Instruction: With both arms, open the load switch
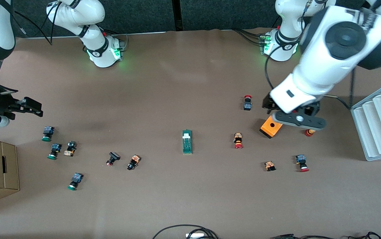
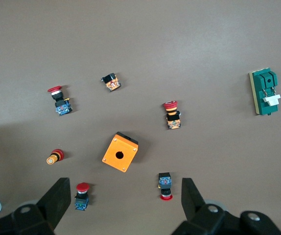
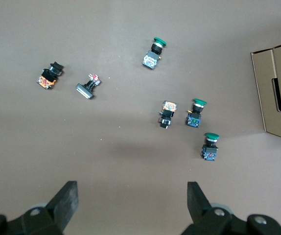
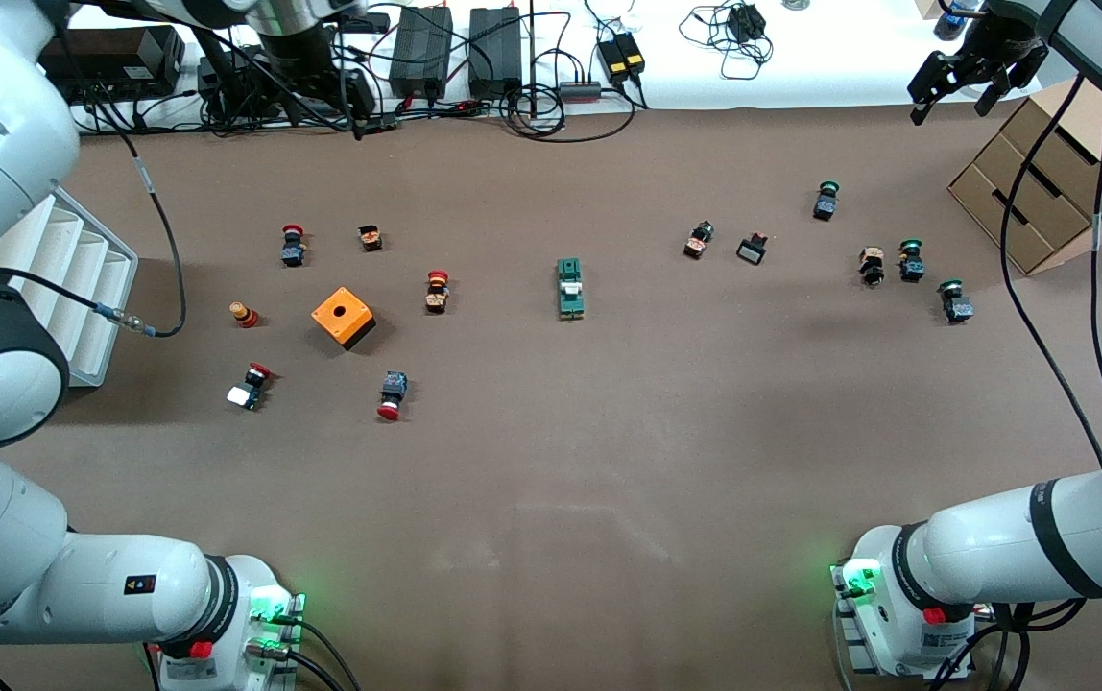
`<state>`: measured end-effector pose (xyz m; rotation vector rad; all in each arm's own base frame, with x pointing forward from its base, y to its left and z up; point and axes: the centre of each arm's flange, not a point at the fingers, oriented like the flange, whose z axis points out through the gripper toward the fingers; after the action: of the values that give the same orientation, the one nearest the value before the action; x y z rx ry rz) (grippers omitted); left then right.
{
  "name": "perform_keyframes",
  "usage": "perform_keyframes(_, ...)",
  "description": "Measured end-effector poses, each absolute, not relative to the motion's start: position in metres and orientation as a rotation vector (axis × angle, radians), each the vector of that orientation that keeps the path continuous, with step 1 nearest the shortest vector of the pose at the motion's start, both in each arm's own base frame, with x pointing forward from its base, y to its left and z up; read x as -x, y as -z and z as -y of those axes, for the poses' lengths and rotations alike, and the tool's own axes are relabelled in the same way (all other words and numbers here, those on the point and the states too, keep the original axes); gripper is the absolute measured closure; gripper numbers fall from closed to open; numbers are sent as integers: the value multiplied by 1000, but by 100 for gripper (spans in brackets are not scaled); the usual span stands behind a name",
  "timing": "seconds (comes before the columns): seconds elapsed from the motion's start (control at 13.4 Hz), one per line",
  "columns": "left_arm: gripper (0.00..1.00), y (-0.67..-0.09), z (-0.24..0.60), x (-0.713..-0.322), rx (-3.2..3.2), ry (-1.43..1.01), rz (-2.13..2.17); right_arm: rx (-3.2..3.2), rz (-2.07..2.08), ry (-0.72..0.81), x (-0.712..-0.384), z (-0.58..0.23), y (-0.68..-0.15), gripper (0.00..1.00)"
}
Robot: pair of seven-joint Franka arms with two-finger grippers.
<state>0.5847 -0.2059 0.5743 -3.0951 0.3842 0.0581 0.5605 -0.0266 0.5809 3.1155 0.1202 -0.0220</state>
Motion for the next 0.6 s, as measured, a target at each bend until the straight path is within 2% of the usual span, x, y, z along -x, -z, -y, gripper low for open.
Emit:
perform_keyframes(0.37, 0, -579, 127, -597, 3120, -118, -322, -3115, -121, 22, -561, 27, -581, 0)
perform_keyframes(0.6, 0, -578, 96, -591, 3126, -135, -253, -3115, -121, 22, -561, 27, -581, 0)
